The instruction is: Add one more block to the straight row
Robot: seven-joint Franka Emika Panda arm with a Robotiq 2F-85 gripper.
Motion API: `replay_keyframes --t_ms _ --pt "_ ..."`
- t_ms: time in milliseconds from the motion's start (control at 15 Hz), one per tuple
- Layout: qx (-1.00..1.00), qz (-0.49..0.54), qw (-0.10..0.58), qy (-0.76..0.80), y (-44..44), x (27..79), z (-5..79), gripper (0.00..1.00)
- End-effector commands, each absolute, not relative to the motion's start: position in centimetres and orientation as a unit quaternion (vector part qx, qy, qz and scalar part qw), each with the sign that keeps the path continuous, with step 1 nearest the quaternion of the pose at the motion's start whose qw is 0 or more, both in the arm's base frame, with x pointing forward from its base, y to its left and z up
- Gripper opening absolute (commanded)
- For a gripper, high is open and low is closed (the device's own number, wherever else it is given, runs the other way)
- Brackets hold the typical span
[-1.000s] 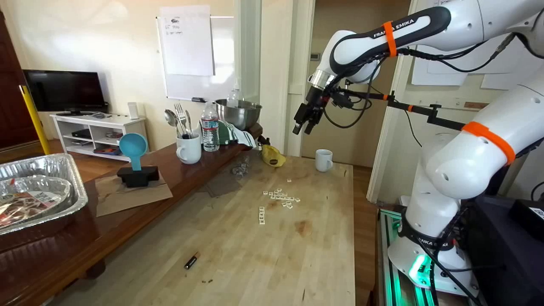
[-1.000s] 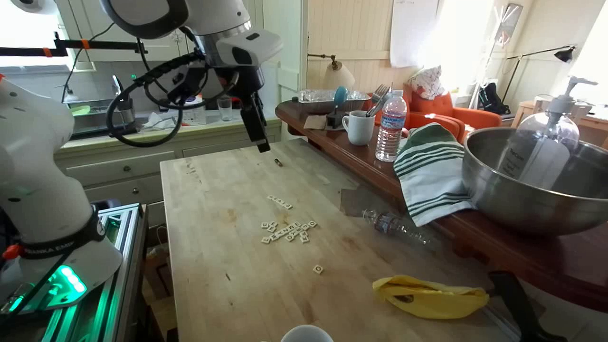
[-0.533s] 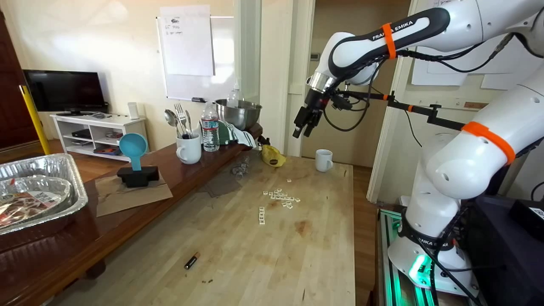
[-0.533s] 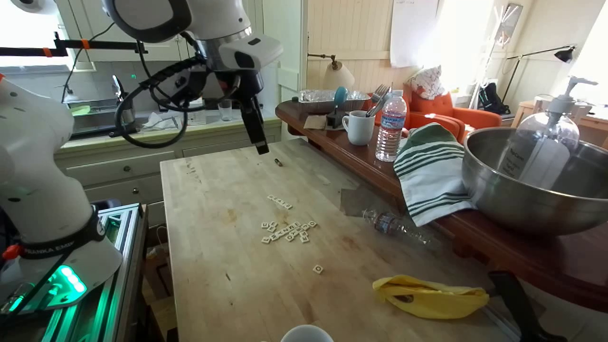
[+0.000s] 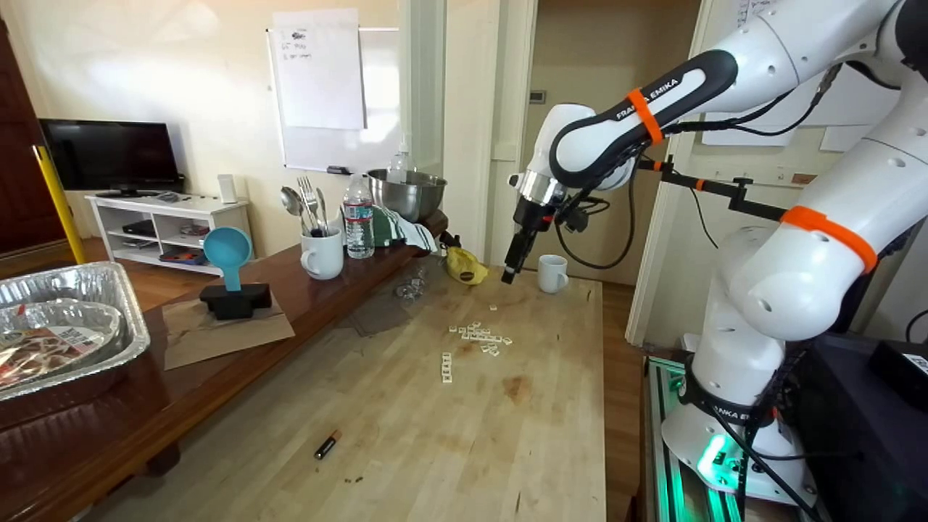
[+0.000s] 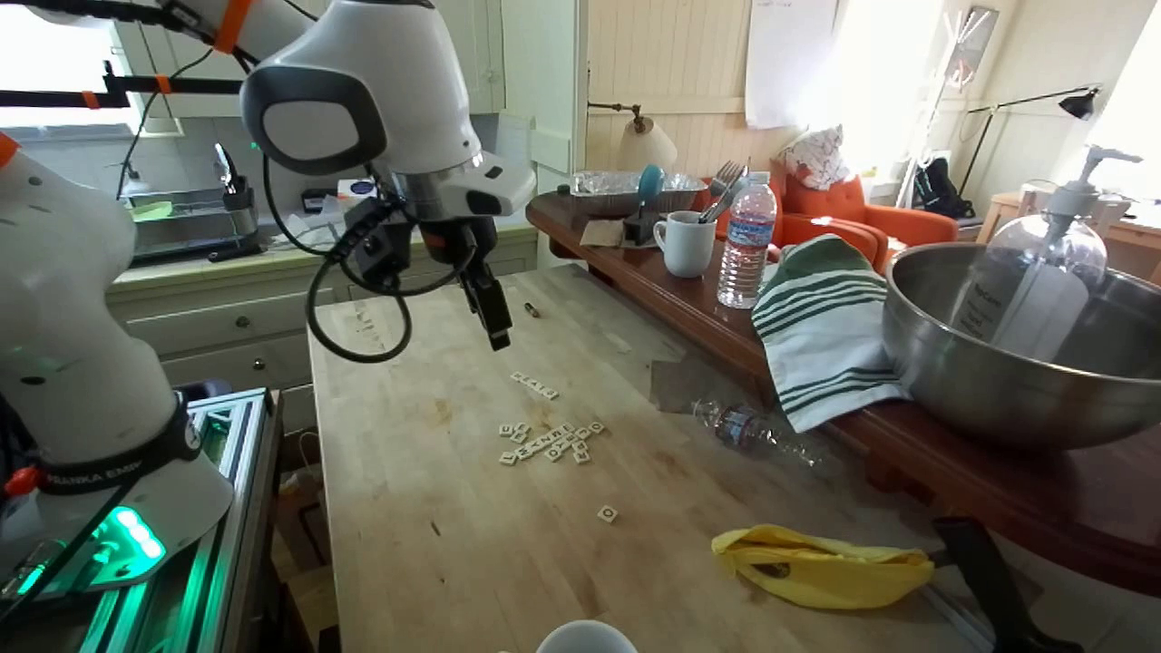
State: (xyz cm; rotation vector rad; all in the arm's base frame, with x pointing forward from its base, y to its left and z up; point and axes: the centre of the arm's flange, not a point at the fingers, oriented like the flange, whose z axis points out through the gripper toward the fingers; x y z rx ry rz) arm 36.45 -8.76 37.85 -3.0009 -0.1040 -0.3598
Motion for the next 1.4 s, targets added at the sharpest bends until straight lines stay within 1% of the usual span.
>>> replay_keyframes --t_ms 0,133,267,467,533,867,933,1333 --pt "-0.987 -0.142 0.037 -0.073 -9.6 37.5 32.9 0.58" --pt "-0.984 -0.153 0.028 -0.086 -10.5 38.3 31.0 0.42" --pt "-0.983 -0.154 0.021 -0.098 -11.0 38.8 29.1 0.28" --pt "-0.984 -0.134 0.019 -0.115 -11.5 38.8 26.2 0.04" --pt "-0.985 -0.125 0.021 -0.121 -11.4 38.7 25.4 0.0" --pt "-0.985 -0.109 0.022 -0.128 -11.9 38.6 22.7 0.0" --pt "-0.986 -0.103 0.026 -0.126 -11.4 38.3 25.0 0.01" --pt "-0.987 -0.101 0.02 -0.126 -11.7 38.4 24.3 0.0"
